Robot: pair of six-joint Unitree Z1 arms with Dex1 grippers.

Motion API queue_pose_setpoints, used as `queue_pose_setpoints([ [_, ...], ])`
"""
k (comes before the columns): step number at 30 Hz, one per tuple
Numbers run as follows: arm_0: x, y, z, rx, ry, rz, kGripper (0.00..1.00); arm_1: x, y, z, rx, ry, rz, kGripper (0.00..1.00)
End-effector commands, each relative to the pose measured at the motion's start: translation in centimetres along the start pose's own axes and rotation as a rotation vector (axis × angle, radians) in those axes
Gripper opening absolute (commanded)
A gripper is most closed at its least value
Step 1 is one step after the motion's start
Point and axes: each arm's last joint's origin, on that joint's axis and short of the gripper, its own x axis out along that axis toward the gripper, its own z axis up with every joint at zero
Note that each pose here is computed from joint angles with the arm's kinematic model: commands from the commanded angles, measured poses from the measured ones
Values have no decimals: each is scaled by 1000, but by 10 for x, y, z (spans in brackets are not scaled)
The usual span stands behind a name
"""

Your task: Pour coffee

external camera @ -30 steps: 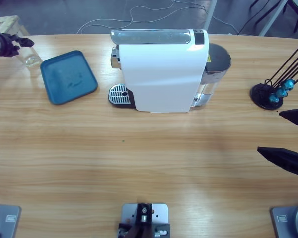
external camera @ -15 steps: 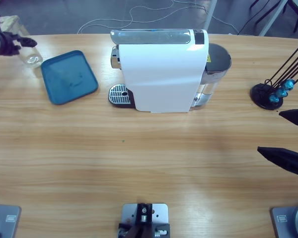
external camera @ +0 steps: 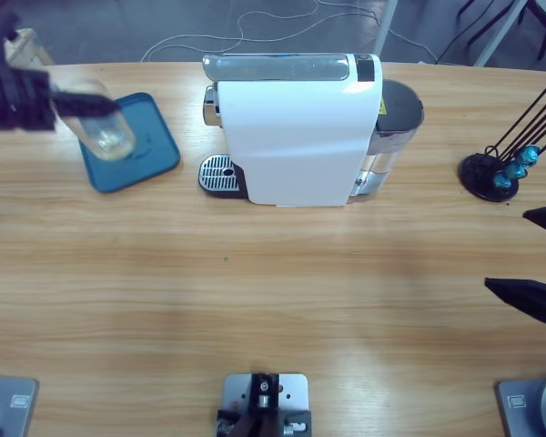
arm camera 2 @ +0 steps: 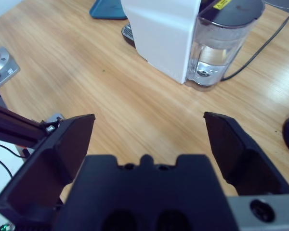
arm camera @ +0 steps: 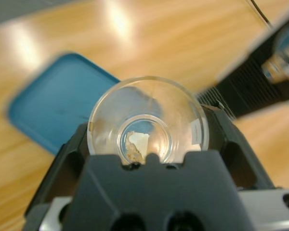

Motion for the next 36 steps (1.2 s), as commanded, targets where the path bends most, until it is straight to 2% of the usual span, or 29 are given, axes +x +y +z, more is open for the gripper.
queue_pose_setpoints([
  [1, 42, -32, -12, 105, 37, -177, 526, -7, 0, -8, -13, 11, 28, 1000],
  [8, 91, -44, -4, 173, 88, -196, 526, -9, 0, -10, -14, 5, 37, 1000],
  [15, 123, -53, -6, 224, 129, -200, 526, -9, -1, -11, -16, 3, 39, 1000],
  [26, 137, -68, -10, 255, 141, -234, 531, -7, -1, -11, -16, 6, 37, 1000],
  [27, 136, -67, -13, 255, 151, -217, 633, -8, -1, -11, -17, 5, 37, 1000],
  [28, 135, -68, -16, 266, 158, -194, 839, -8, -1, -11, -17, 5, 38, 1000],
  [29, 134, -70, -19, 289, 163, -184, 966, -7, 0, -11, -18, 7, 39, 1000],
  [36, 130, -71, -16, 331, 148, -147, 982, -6, 0, -10, -23, 18, 51, 1000],
])
